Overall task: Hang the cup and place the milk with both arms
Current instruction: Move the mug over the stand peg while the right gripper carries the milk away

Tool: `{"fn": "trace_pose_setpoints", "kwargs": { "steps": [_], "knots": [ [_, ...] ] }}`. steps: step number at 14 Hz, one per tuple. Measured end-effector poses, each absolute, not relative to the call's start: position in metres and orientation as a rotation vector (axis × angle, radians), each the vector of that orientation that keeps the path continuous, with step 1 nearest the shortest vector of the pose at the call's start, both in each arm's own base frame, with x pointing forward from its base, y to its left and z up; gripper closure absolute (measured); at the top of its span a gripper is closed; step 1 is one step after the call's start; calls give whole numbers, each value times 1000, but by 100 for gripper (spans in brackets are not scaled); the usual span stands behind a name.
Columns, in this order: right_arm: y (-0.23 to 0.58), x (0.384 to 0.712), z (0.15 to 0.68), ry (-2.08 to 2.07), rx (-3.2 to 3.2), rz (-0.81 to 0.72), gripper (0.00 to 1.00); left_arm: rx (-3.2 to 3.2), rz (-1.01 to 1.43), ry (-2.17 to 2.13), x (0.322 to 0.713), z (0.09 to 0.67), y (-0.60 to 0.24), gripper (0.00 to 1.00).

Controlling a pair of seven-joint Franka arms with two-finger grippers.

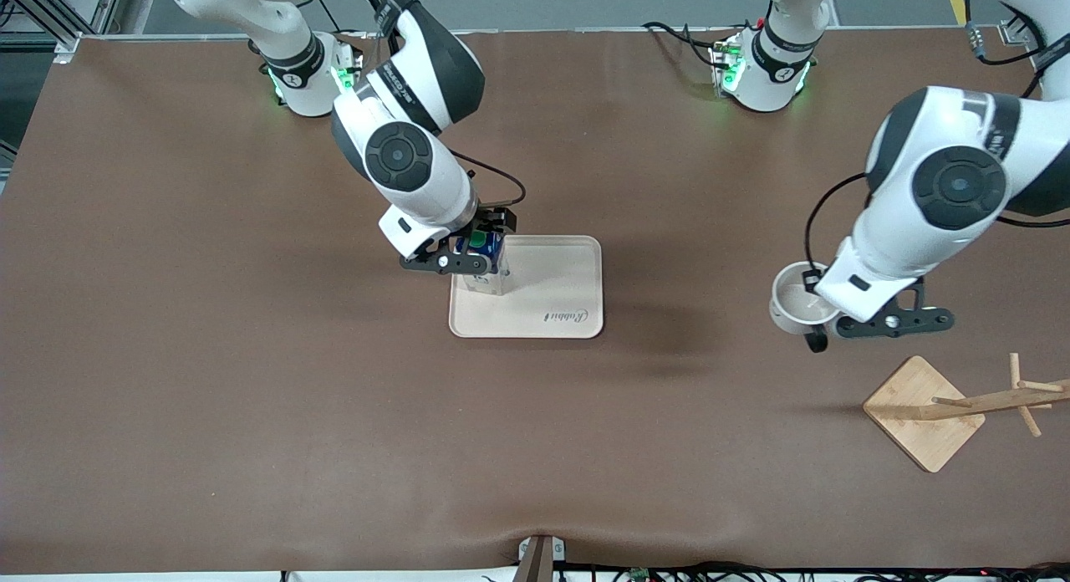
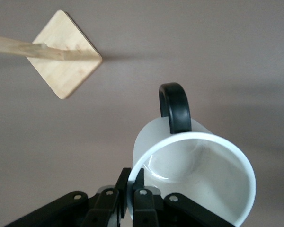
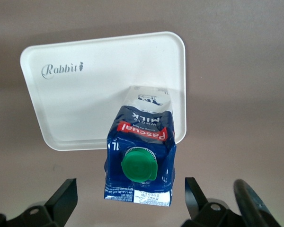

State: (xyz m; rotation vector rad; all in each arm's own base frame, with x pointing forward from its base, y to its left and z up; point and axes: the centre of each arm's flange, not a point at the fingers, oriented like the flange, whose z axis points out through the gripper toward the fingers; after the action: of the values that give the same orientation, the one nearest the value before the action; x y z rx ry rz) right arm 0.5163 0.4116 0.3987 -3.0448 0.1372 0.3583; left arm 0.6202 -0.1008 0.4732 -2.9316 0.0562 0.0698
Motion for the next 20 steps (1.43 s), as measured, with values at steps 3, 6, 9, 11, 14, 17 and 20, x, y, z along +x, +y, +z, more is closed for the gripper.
{"fn": "trace_pose_setpoints", "kwargs": {
  "steps": [3, 6, 9, 11, 14, 17, 20],
  "knots": [
    [410, 515, 390, 144, -3054, 370, 0, -2997, 61, 152, 626, 499, -39, 93],
    [414, 512, 378, 148, -3066, 365, 0, -3019, -1, 162, 631, 526, 9, 93],
    [419, 510, 364, 134, -3099, 354, 0, -3023, -36, 113, 633, 539, 37, 93],
    [421, 510, 357, 137, -3101, 348, 0, -3028, -30, 133, 633, 538, 59, 93],
    [422, 508, 344, 144, -3093, 313, 0, -3066, -30, 127, 636, 532, 96, 93],
    [425, 506, 345, 148, -3092, 308, 28, -3131, -104, 87, 644, 536, 114, 93],
    [420, 509, 347, 160, -3098, 319, 35, -3137, -186, 87, 653, 534, 116, 93]
  ]
}}
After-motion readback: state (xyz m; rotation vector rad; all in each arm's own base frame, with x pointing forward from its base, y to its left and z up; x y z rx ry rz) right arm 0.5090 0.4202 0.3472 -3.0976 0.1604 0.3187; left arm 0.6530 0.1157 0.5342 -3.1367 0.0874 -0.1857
